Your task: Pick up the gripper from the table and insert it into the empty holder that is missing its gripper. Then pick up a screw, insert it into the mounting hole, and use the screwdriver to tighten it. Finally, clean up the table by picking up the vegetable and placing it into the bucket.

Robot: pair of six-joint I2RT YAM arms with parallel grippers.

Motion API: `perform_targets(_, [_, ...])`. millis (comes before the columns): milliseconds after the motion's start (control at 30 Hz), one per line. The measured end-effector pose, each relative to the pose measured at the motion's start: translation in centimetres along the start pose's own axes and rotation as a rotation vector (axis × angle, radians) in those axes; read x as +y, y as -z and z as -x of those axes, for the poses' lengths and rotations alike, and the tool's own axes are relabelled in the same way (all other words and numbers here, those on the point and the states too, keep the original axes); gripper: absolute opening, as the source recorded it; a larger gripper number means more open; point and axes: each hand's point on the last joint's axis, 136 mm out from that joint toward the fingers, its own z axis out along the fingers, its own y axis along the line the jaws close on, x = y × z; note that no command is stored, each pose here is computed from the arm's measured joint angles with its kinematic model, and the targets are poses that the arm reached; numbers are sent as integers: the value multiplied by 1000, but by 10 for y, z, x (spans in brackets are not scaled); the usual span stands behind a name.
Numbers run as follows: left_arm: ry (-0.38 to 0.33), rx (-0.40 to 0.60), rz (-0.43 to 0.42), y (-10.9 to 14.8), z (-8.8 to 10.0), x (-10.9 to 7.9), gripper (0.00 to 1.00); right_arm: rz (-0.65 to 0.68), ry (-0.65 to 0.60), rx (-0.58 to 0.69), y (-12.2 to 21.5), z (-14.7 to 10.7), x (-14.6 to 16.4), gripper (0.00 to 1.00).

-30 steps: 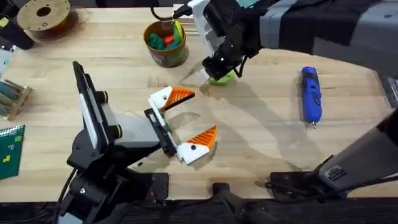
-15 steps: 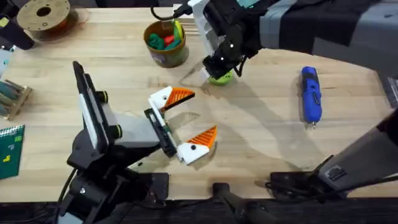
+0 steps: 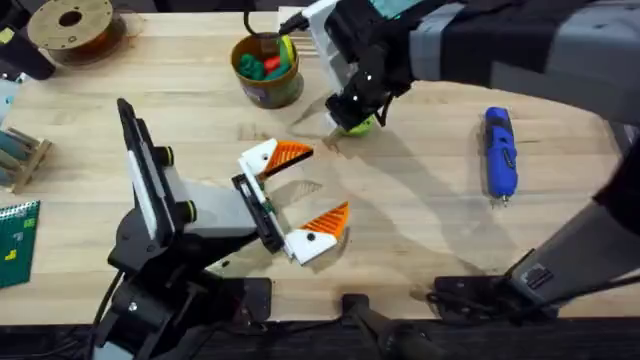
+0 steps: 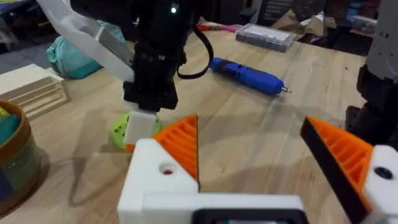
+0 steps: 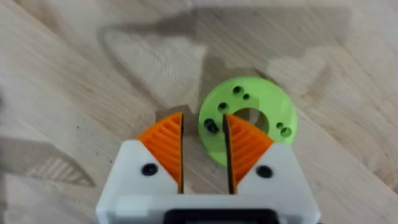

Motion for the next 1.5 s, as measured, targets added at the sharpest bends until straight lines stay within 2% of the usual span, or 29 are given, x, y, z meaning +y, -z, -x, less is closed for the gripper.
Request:
perform_targets(100, [0,0,0,0,0,0,987,-7,-2,7,-4,0,-2,356])
perform_targets(300, [0,0,0,0,0,0,987,-10,-8,6,-4,0,-2,245])
perform_targets(500, [0,0,0,0,0,0,987,-17,-17,5,-3,1,-4,16])
perform_targets(1000, [0,0,0,0,0,0,988,-20,-19,21,-2,-1,-5,8])
perform_targets(1167, [0,0,0,0,0,0,987,-23,-20,25,9,-3,-5,8])
perform_targets(1300, [0,0,0,0,0,0,987,-13,-21,25,32,-6,-2,8])
perform_targets(1500, [0,0,0,0,0,0,988,-6,-20,-37,79,7,0,8])
